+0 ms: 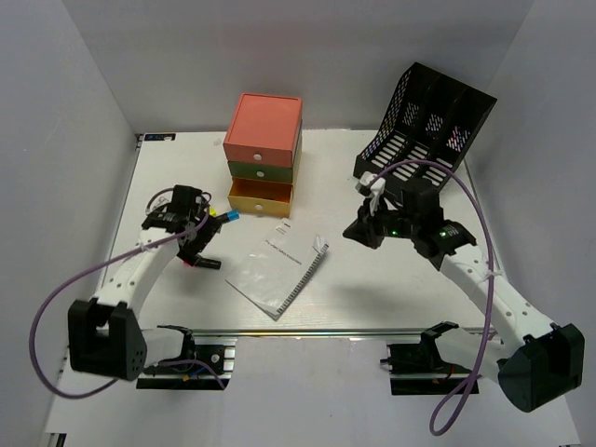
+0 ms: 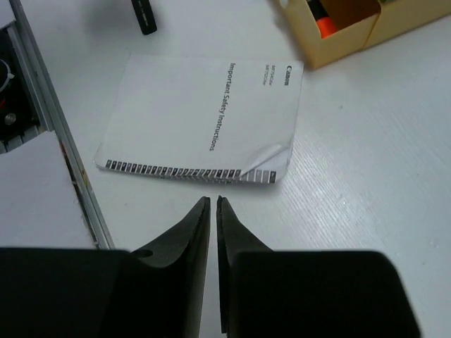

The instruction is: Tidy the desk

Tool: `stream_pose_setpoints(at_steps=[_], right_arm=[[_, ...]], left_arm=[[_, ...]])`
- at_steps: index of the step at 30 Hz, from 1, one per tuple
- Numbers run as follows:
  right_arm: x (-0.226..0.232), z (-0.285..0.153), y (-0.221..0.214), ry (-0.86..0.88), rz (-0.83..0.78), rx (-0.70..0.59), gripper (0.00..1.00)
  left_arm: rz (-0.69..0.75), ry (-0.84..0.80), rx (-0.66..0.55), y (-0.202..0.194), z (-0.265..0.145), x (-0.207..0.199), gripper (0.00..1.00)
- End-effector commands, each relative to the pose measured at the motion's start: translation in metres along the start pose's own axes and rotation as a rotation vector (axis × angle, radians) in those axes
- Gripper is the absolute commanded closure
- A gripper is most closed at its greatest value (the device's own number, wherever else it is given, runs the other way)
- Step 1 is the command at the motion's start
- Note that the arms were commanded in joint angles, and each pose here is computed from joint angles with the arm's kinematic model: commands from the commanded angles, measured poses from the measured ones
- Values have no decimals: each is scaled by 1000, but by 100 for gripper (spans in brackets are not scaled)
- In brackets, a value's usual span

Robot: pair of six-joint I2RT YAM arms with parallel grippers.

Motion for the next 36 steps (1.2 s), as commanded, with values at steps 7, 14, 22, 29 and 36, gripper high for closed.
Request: stream_pose_setpoints(at_steps=[7, 14, 22, 29, 36], right_arm=[[2, -26, 10, 35, -57, -101, 94], [-1, -32, 11, 2, -88, -120, 95], [-7, -32, 9, -23, -86, -121, 96], [-13, -31, 8, -38, -73, -116, 98], [-20, -30, 5, -62, -60, -107, 100]], left_arm=[[-184, 220, 35, -1, 33, 3, 27], [-197, 320, 58, -9, 54, 13, 32], [-213, 386, 115, -12, 90, 25, 33], [-216, 398, 147, -6, 106, 25, 38], [-222, 394, 169, -12, 107, 34, 60]])
Point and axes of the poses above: each gripper's point midway between its finger pads, its own z axis out along the fingers, its own x axis along the line the jaws close on, y = z × x, the point moved 8 cm from there along -z, back along the fingers, and after that the axes turned 15 degrees about z, right-handed, at the moved point
